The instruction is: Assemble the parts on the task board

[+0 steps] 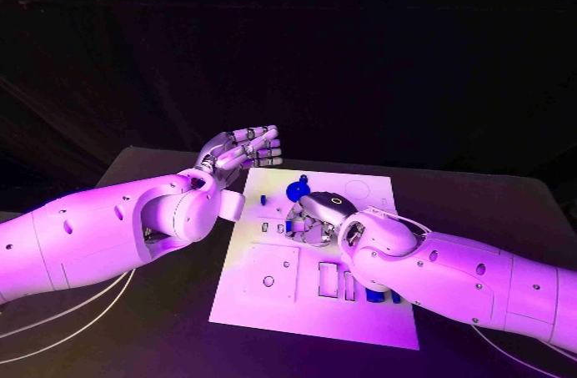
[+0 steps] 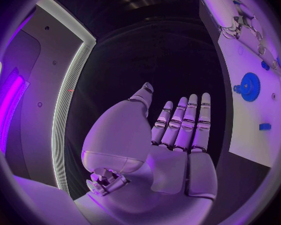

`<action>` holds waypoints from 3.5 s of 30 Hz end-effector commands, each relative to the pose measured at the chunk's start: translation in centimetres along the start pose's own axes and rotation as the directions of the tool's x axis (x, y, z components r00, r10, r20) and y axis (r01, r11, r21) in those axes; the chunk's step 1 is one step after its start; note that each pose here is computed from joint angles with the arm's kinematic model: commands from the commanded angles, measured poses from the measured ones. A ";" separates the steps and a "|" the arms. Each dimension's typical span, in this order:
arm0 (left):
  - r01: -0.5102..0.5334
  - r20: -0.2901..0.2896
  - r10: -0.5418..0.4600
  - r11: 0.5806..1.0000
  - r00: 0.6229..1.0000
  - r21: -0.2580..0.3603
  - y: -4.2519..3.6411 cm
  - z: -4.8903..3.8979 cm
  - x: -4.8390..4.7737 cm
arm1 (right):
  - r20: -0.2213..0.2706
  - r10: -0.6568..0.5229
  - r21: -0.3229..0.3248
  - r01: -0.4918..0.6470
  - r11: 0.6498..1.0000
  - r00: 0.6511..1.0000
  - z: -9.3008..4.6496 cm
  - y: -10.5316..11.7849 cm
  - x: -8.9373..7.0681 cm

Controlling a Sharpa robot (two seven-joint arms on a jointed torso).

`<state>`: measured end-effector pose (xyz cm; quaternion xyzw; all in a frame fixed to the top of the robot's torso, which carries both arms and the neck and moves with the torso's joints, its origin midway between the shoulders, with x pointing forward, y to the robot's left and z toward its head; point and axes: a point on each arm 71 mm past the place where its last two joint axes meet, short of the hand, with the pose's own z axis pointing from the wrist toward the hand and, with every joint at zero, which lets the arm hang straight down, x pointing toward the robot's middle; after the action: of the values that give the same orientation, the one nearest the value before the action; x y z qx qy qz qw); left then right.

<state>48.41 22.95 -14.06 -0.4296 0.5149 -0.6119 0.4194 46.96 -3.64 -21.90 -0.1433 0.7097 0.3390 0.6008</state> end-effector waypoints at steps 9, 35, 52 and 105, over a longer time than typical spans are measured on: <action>0.009 -0.020 -0.009 1.000 1.000 0.004 -0.07 -0.01 0.26 | -0.004 -0.003 0.011 0.003 1.000 1.000 0.0 0.0 0.1; -0.031 -0.063 0.030 0.999 0.998 -0.021 0.25 0.26 -0.45 | 0.133 0.087 -0.070 -0.078 0.994 0.987 -2.4 0.1 -2.7; -0.578 -0.408 0.453 0.772 0.793 -0.265 2.82 0.69 -1.61 | 0.131 0.580 0.031 -0.588 0.808 0.804 -10.2 -7.2 -10.6; -0.941 -0.676 0.665 0.131 0.318 -0.313 4.95 5.17 3.76 | 0.237 0.566 0.114 -0.601 0.791 0.790 -12.2 -11.2 -12.2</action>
<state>52.71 17.48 -18.02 -0.0738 0.9068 -0.1165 0.3983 47.41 -22.31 -13.20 0.1778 0.6848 0.4552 0.5406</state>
